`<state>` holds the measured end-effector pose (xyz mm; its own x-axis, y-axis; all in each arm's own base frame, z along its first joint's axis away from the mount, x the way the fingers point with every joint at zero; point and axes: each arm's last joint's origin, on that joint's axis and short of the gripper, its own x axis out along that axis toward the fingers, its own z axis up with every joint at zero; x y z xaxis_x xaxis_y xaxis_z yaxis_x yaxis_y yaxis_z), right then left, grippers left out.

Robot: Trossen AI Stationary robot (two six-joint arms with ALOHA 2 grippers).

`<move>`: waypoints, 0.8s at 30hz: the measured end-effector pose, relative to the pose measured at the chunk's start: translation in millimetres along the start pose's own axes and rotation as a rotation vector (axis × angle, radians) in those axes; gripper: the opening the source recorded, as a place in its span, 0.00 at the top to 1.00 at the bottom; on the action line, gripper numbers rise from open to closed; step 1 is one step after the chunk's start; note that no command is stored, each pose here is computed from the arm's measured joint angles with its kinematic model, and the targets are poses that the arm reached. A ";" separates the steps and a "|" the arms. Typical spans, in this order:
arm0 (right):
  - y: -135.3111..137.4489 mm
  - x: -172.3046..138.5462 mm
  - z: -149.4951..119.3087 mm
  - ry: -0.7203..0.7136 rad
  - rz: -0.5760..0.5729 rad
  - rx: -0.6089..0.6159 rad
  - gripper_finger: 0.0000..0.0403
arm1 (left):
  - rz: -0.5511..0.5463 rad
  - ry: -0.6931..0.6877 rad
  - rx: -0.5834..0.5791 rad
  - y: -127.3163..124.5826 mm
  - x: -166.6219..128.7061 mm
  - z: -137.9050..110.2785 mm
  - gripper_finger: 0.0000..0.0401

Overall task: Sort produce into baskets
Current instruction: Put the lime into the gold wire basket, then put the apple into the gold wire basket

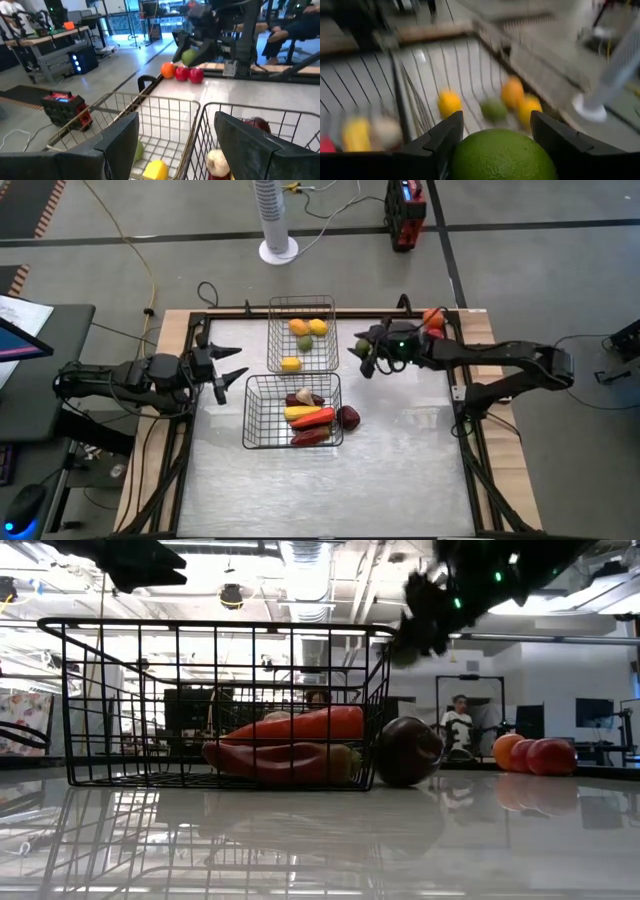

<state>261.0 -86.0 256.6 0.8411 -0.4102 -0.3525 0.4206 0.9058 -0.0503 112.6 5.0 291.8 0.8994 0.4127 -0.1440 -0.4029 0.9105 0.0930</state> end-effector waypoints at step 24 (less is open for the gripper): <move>43.8 146.8 80.4 0.137 0.112 -0.087 0.26 | 0.002 -0.052 0.042 0.2 -0.2 5.6 0.38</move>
<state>430.2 -115.1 277.8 0.8242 -0.2936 -0.4842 0.2910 0.9531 -0.0826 113.3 5.0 297.3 0.9068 0.4114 -0.0920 -0.3981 0.9075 0.1343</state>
